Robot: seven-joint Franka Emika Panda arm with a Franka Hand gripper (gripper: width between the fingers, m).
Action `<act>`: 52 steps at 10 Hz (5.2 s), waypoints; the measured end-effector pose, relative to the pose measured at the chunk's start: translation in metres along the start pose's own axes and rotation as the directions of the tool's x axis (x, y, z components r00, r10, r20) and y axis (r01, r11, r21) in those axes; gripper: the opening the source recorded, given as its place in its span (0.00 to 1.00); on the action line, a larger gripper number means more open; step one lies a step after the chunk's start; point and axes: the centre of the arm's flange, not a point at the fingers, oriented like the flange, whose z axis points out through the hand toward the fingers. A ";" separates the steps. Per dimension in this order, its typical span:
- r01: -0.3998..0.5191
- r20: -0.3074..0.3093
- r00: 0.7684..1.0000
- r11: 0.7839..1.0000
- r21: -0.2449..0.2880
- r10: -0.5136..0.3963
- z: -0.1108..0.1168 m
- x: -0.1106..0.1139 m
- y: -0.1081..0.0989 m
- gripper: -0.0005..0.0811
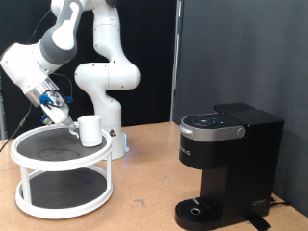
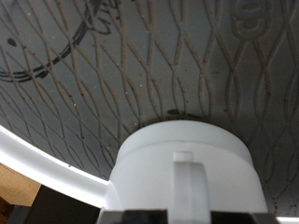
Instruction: Make a cup of coffee with the keurig machine
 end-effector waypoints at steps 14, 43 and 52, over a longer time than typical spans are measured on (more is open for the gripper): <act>-0.142 0.075 0.986 0.983 -0.115 0.151 -0.027 -0.067 0.020 0.01; -0.321 -0.015 0.945 0.937 0.137 0.326 0.192 -0.192 -0.025 0.01; -0.307 -0.004 0.951 0.943 0.129 0.310 0.245 -0.204 -0.007 0.01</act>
